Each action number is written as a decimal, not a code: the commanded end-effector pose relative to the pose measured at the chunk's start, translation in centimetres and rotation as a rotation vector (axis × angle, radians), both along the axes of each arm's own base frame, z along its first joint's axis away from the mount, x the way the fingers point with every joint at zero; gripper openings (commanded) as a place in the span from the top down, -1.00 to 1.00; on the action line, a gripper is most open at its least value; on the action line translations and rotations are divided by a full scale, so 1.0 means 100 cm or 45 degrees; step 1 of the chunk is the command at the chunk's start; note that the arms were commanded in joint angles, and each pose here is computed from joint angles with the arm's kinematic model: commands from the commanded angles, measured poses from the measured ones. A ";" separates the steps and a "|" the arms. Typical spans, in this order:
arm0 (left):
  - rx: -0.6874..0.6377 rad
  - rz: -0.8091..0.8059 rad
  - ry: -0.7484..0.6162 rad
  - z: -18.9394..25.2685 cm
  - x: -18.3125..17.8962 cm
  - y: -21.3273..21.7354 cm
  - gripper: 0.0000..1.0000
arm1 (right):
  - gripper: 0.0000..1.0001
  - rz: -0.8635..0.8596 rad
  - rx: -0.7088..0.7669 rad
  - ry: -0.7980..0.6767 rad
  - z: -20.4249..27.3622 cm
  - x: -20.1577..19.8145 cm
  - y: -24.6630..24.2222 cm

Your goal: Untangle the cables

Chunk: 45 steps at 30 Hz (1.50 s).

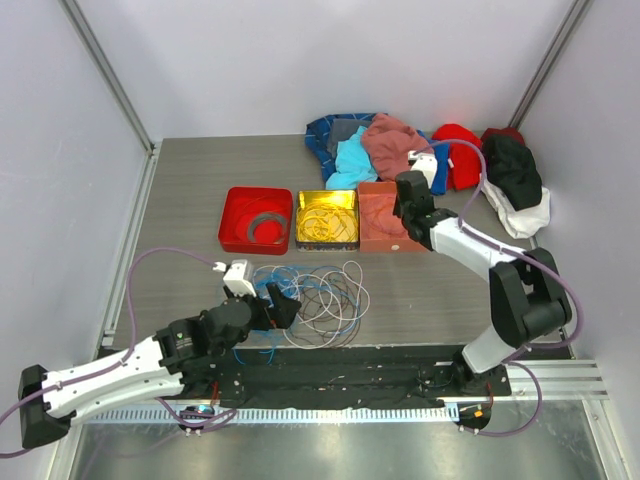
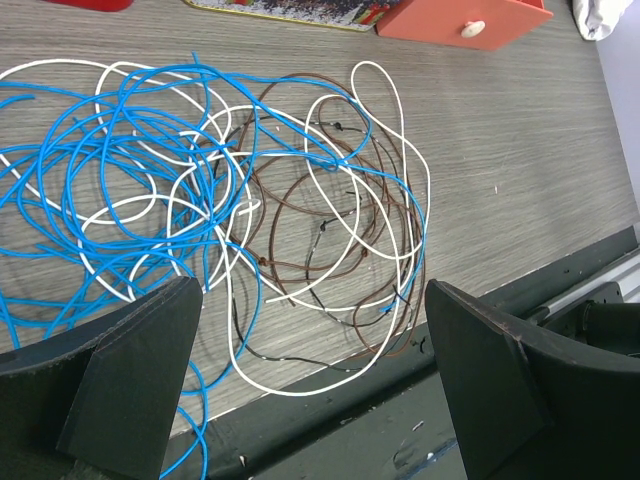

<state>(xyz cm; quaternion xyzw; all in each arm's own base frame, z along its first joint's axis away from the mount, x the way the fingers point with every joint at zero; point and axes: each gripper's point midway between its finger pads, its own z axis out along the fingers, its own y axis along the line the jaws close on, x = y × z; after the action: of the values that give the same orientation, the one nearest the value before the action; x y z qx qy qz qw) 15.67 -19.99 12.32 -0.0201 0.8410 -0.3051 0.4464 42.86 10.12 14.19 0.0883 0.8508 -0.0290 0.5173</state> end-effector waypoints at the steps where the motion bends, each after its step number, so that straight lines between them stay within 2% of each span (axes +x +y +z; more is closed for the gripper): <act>1: -0.034 0.024 -0.008 0.004 0.002 0.001 -0.99 | 0.99 0.017 0.089 -0.014 -0.008 0.014 0.013; 6: -0.033 0.029 -0.005 0.002 0.001 0.004 -1.00 | 0.98 0.016 0.096 0.037 -0.021 0.010 0.014; 11: -0.047 0.022 -0.007 0.000 0.000 0.003 -1.00 | 0.53 -0.007 0.098 -0.055 0.005 0.012 0.010; 15: -0.049 0.012 -0.002 0.000 0.000 0.000 -0.99 | 0.57 -0.012 0.058 -0.049 0.011 0.024 0.010; 18: -0.046 0.009 0.003 0.002 -0.001 -0.001 -1.00 | 0.34 -0.052 0.026 -0.044 0.012 0.034 0.008; 19: -0.031 0.011 0.009 0.000 -0.001 0.001 -1.00 | 0.15 -0.057 0.023 -0.054 0.015 0.036 0.007; 21: -0.036 0.020 0.008 0.002 -0.001 0.003 -0.99 | -0.11 -0.081 0.007 -0.052 0.021 0.033 0.002; 24: -0.047 0.031 0.001 0.002 -0.002 0.007 -1.00 | -0.25 -0.094 0.016 -0.066 0.032 0.028 -0.001; 30: -0.089 0.018 -0.017 0.002 -0.002 0.003 -0.99 | -0.29 -0.081 0.053 -0.019 0.021 0.006 -0.003; 34: -0.051 0.001 0.005 0.000 -0.002 -0.002 -1.00 | -0.29 -0.063 0.080 -0.016 0.014 -0.011 -0.006; 37: -0.039 -0.007 0.023 -0.002 -0.002 -0.005 -0.99 | -0.40 -0.025 0.085 -0.004 0.013 -0.010 -0.001; 38: -0.039 -0.015 0.028 -0.003 -0.003 -0.006 -1.00 | -0.43 -0.030 0.046 0.058 0.001 -0.012 -0.003; 45: -0.054 -0.022 0.022 0.000 -0.003 -0.008 -0.99 | -0.53 -0.104 -0.117 0.151 -0.002 0.006 -0.015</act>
<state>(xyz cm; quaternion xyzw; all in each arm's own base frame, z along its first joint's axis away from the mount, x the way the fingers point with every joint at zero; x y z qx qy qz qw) 14.98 -19.72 9.80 -0.0134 0.8584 -0.2908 0.4224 41.64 9.30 12.27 0.0977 0.8775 -0.0576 0.4659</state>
